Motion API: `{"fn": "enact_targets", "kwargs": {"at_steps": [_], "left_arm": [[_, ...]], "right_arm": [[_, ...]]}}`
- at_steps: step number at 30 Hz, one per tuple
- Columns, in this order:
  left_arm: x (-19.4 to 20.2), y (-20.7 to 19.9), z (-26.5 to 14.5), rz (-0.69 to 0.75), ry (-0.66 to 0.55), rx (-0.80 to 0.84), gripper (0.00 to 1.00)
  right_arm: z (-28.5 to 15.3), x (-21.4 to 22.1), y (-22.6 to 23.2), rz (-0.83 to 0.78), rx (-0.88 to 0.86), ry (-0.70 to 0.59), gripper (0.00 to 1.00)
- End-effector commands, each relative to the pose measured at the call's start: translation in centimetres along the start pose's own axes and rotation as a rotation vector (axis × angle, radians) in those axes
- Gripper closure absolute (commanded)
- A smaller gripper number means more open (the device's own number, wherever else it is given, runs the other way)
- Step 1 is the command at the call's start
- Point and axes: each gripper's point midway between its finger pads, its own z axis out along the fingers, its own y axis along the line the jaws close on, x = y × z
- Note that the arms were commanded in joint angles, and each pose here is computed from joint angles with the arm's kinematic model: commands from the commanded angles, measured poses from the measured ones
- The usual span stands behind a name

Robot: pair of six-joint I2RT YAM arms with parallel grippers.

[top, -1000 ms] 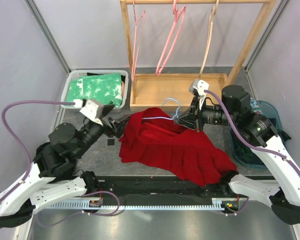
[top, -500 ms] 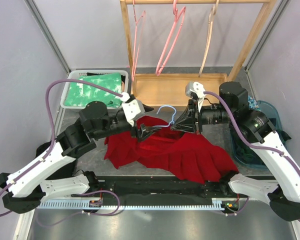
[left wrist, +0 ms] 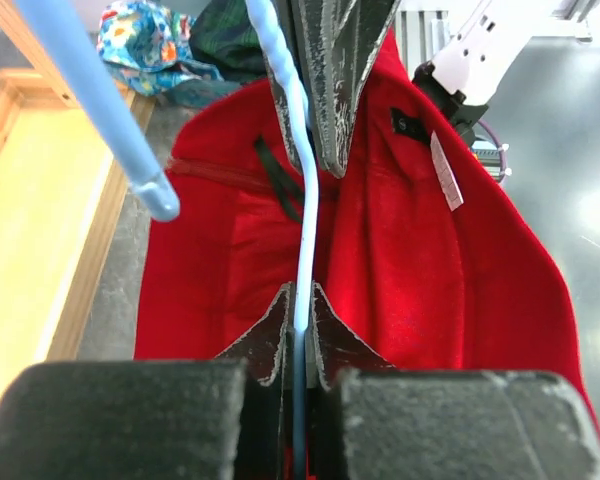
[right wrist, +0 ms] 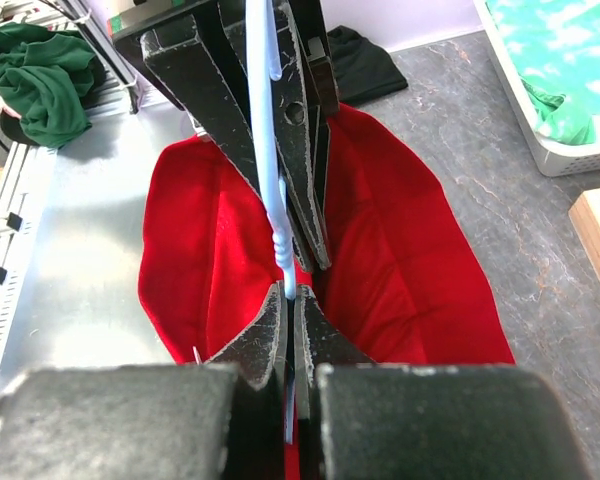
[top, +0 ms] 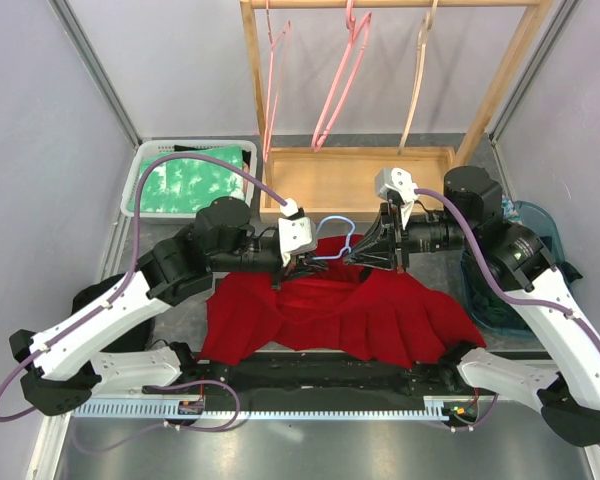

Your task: Place the skirt on the hanger

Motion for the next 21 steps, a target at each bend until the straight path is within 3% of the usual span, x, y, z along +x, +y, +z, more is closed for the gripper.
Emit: {"fn": "enact_targets", "kwargs": {"at_steps": [1,2,3,6,9,14,17,20,21], "left_arm": [[-1.0,1.6,-1.1,0.035,-0.017,-0.105,0.98],[-1.1,2.2,-1.4,0.045,-0.021,-0.141,0.98],[-1.3,2.2,-1.9,0.055,-0.029,-0.15,0.98],[-1.6,1.7,-2.9,0.079,-0.054,-0.15,0.98],[-1.9,1.0,-3.7,0.093,-0.073,-0.138,0.98],[-2.1,0.0,-4.2,0.104,-0.078,-0.092,0.98],[-1.9,-0.4,-4.2,0.103,-0.076,-0.071,0.98],[-2.0,-0.4,-4.3,0.104,-0.08,-0.076,0.98],[-2.1,-0.4,-4.4,0.104,-0.085,-0.075,0.98]], "right_arm": [[-0.4,-2.0,0.8,-0.088,-0.014,-0.081,0.99],[-0.4,-1.8,0.4,-0.083,0.008,-0.081,0.94],[-0.2,-1.2,0.2,-0.072,0.016,-0.079,0.78],[-0.2,0.1,-0.2,-0.071,0.033,-0.072,0.47],[-0.1,1.7,-0.4,-0.079,0.039,-0.065,0.36],[0.8,4.3,-2.3,-0.057,0.077,-0.024,0.29],[1.6,4.8,-3.1,-0.049,0.072,-0.004,0.3],[2.1,5.0,-3.7,-0.033,0.069,0.008,0.38],[2.2,5.2,-3.8,-0.029,0.069,0.012,0.5]]}}
